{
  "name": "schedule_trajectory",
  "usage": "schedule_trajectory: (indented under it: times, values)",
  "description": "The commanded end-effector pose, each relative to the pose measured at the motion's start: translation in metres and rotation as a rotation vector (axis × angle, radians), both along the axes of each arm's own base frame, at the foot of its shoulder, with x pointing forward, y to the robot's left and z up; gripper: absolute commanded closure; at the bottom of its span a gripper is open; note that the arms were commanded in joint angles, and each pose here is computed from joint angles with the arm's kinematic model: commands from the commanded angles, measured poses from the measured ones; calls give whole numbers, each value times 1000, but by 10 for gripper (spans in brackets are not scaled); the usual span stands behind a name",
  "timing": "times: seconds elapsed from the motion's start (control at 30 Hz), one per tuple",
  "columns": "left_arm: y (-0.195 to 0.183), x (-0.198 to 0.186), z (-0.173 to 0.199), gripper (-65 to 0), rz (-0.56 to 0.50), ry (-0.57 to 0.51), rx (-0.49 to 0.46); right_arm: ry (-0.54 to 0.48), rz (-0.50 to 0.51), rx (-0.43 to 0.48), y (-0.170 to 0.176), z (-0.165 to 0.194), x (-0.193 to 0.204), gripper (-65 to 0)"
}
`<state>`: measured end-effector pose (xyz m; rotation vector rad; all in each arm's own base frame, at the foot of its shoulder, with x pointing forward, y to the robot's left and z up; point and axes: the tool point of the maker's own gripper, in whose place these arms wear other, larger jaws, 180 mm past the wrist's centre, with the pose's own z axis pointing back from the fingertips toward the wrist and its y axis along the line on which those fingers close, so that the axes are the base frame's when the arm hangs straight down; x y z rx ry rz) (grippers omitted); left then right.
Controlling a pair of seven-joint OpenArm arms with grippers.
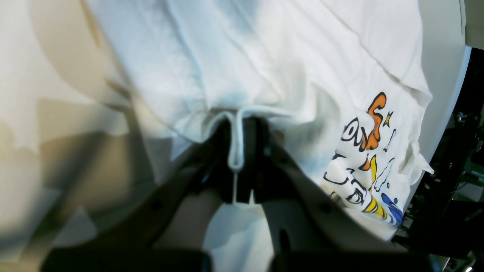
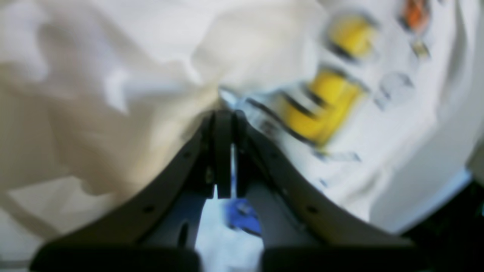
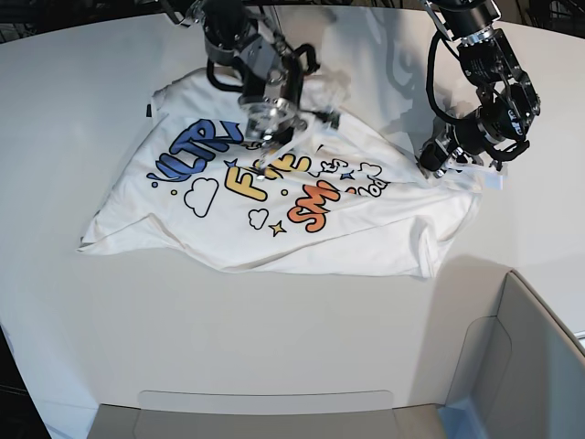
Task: Layout the t-shirt on the table in an organized manner, then fold the t-shirt properly
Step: 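Press and pull the fabric near the print with the right gripper, then pull the t-shirt hem with the right gripper away from the left gripper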
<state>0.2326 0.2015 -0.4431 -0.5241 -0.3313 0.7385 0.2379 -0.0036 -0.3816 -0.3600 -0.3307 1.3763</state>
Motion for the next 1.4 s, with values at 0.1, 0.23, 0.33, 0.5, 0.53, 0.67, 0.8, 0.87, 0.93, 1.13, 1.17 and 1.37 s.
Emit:
schedule_trajectory:
  times: [0.1,0.23,0.33,0.5,0.53,0.67,0.8,0.87,0.93,1.13,1.17,1.37]
  values:
    - [3,-24,-17,0,-16,123,41,-7,-12,-17,-6,1,10,0]
    - [2,-24,-17,0,-21,123,41,7,-11,-46,-16,-6,6,0]
    - [-2,-23,-18,0,-42,124,44,7,-12,-52,-20,-6,4,0]
    - [-3,-23,-18,0,-47,125,44,18,-14,-65,-27,-10,-1,0]
    - [-3,-23,-18,0,-47,125,44,19,-14,-70,-29,-11,-2,0]
    - [-3,-22,-17,0,-46,122,45,20,-16,-68,-27,-11,1,0]
    - [-3,-22,-17,0,-46,122,45,4,6,-53,-13,-6,9,0]
    - [-3,-22,-17,0,-46,122,45,14,23,-64,-7,-10,11,0]
    - [-3,-22,-17,0,-46,122,45,18,35,-70,-4,-11,10,0]
    - [-3,-22,-17,0,-49,121,45,10,35,-67,-4,-9,15,0]
    - [-3,-22,-17,0,-50,122,44,18,39,-58,-2,-10,14,0]
    - [-3,-22,-17,0,-50,122,44,94,45,-66,-4,-28,17,0]
